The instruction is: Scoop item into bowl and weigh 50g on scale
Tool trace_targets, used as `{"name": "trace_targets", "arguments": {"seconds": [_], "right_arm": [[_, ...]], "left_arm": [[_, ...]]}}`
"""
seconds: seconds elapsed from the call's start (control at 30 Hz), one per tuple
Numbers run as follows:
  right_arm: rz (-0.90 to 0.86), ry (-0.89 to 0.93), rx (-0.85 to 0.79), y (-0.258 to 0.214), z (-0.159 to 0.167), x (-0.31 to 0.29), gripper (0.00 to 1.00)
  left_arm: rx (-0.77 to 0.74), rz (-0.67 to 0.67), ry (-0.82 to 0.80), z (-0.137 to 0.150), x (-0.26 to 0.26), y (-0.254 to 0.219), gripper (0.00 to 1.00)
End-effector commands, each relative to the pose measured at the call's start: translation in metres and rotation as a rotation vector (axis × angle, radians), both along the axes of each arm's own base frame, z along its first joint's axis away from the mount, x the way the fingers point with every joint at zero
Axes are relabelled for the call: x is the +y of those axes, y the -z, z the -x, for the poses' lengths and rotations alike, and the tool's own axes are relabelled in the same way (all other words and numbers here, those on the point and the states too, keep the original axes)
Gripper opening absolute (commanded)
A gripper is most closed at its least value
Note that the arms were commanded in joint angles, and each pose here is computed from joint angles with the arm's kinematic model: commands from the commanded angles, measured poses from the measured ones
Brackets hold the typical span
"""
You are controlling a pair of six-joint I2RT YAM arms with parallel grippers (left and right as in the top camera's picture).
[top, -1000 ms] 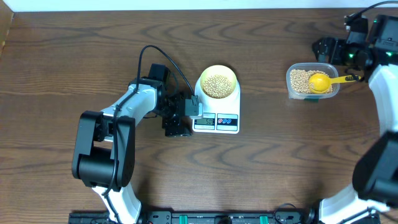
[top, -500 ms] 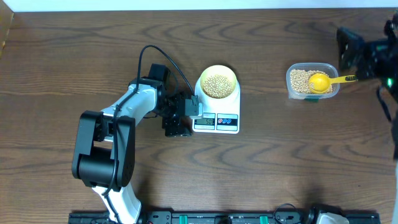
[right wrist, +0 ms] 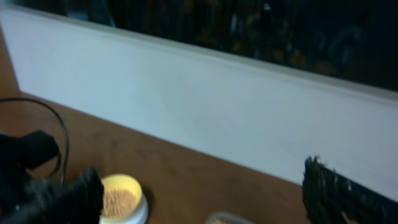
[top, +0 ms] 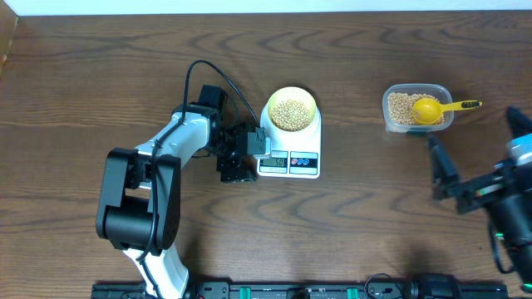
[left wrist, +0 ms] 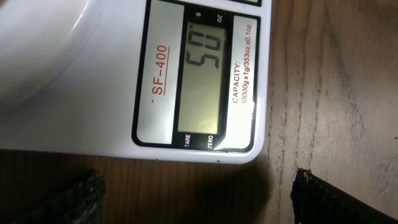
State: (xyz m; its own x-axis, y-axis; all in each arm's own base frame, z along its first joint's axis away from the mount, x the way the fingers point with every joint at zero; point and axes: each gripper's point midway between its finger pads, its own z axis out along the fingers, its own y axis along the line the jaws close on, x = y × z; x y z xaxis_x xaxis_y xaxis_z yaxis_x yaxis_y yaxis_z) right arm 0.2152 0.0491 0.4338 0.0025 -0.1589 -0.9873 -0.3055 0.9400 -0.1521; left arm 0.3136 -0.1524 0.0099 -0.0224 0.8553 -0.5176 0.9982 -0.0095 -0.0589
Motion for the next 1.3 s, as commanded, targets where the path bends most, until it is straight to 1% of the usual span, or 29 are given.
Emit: {"name": "trace_targets", "arguments": {"seconds": [0.0,0.1,0.2,0.37,0.47,0.57,0.8,0.9,1.03,1.27], "right_arm": [[0.051,-0.012,-0.001,0.036,-0.010,0.005,0.99],[0.022,-0.023,-0.016,0.054,-0.021,0.008,0.99],[-0.007,-0.035,0.003,0.072,-0.030,0.010,0.99],[-0.013,-0.098,0.034,0.103,-0.038,0.021,0.99],[-0.042,-0.095,0.030,0.120,-0.039,0.021,0.99],[-0.055,-0.096,-0.027,0.129,-0.031,0.020,0.99],[-0.117,-0.107,-0.233,0.136,0.003,0.019,0.99],[-0.169,-0.072,-0.265,0.144,0.007,0.012,0.99],[-0.270,0.010,-0.222,0.162,-0.006,-0.002,0.99],[-0.279,0.041,-0.146,0.217,-0.023,-0.006,0.99]], "left_arm": [[0.010,0.010,0.017,0.005,-0.002,0.003,0.97],[0.010,0.010,0.017,0.005,-0.002,0.003,0.98],[0.010,0.010,0.017,0.005,-0.002,0.003,0.98],[0.010,0.010,0.017,0.005,-0.002,0.003,0.98],[0.010,0.010,0.017,0.005,-0.002,0.003,0.98],[0.010,0.010,0.017,0.005,-0.002,0.003,0.98],[0.010,0.010,0.017,0.005,-0.002,0.003,0.98],[0.010,0.010,0.017,0.005,-0.002,0.003,0.98],[0.010,0.010,0.017,0.005,-0.002,0.003,0.98],[0.010,0.010,0.017,0.005,-0.002,0.003,0.98]]}}
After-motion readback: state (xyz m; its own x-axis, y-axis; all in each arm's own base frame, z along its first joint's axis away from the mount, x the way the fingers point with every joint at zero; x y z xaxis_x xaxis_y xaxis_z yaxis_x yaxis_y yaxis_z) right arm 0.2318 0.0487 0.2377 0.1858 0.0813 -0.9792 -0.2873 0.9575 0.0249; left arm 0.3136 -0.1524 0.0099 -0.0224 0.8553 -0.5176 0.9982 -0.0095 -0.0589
